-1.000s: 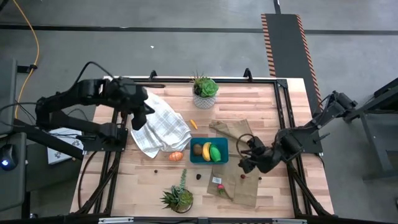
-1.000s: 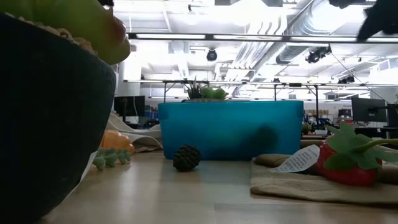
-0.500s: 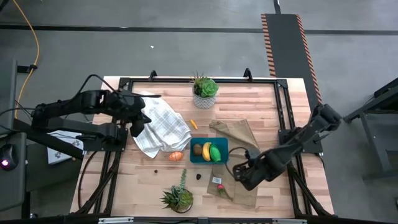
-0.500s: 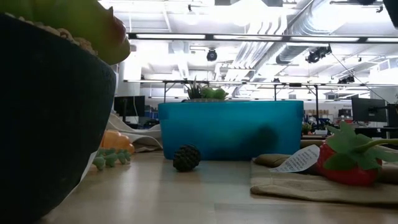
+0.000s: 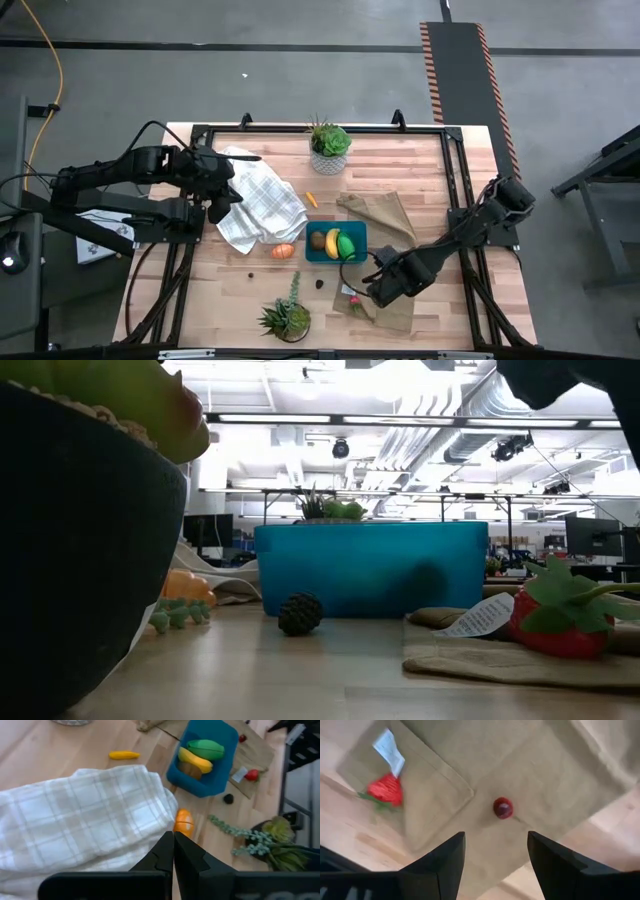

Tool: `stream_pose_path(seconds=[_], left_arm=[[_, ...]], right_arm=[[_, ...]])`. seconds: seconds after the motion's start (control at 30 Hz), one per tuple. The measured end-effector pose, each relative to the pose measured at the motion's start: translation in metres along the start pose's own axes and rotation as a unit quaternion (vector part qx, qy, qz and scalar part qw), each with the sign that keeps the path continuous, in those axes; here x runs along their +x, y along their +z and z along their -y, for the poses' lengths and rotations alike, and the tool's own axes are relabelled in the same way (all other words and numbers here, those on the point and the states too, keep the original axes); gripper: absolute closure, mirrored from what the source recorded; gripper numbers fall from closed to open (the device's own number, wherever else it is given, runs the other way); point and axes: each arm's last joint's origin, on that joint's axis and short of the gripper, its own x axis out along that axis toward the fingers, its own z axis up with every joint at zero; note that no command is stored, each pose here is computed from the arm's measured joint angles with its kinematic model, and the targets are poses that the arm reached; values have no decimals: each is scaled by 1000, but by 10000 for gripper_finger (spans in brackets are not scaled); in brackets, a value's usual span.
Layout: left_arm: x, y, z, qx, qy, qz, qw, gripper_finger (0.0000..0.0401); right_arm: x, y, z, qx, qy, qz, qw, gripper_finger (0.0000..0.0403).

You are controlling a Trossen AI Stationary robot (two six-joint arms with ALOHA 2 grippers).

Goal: Pick and placing Produce into tupperware
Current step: Put the red cherry into the blue bin

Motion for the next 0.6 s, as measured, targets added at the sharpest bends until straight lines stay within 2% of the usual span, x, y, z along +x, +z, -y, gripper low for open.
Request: stream_pose_path(seconds=[0.23, 0.47, 0.6], left_arm=[[0, -1, 3, -46, -44, -20, 998, 400], [0, -2, 5, -106, -77, -41, 991, 399], [0, -2, 5, -148, -80, -47, 985, 400]], right_arm=[[20, -1, 11, -131, -19, -20, 991, 196], [17, -4, 22, -275, 6, -22, 961, 196], [6, -4, 32, -331, 51, -5, 942, 196]])
